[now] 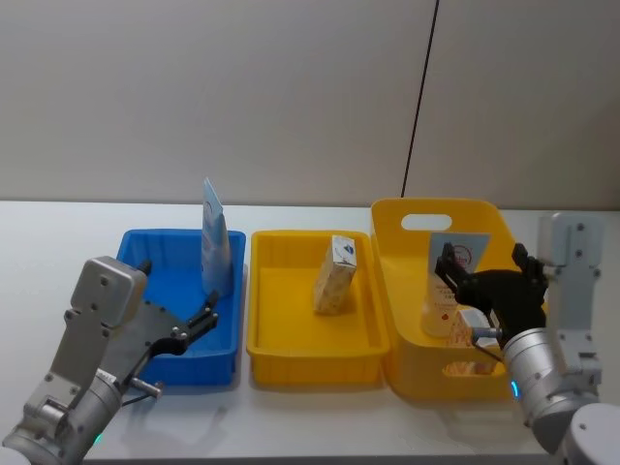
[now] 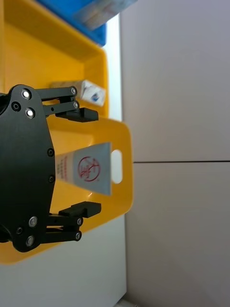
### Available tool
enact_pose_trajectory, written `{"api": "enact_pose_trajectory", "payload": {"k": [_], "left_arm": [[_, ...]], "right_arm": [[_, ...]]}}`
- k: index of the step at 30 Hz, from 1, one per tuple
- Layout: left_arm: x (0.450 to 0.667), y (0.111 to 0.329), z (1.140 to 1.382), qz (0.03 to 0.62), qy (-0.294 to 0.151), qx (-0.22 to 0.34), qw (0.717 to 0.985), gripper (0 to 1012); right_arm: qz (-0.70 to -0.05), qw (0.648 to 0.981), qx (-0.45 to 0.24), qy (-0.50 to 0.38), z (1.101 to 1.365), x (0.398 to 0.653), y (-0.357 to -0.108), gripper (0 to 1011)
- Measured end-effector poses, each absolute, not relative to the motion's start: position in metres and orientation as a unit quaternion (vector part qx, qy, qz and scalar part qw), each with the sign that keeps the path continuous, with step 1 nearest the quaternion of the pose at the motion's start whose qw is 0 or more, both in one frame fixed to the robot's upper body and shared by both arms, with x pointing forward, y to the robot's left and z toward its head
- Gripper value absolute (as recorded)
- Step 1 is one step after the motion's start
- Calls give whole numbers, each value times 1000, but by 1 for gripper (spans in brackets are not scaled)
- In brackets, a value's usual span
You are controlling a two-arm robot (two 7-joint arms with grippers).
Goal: Bimanual collaborative sorting of washing and personal care products
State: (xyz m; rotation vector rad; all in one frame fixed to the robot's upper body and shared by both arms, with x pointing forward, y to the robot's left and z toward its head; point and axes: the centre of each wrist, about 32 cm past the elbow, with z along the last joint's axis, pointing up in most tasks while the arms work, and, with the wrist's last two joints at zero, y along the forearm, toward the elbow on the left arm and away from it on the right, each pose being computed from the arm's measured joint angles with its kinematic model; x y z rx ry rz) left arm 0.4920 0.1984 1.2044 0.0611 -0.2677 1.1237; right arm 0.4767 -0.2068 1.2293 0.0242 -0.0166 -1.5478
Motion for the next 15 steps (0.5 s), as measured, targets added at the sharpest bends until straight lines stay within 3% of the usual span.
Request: {"api": "enact_pose_trajectory", "payload": {"k": [15], "left_arm": [[492, 198, 1204, 531, -126, 29, 837, 1001]], "right_arm": [[-663, 740, 115, -2, 1243, 462, -216, 1004]]}}
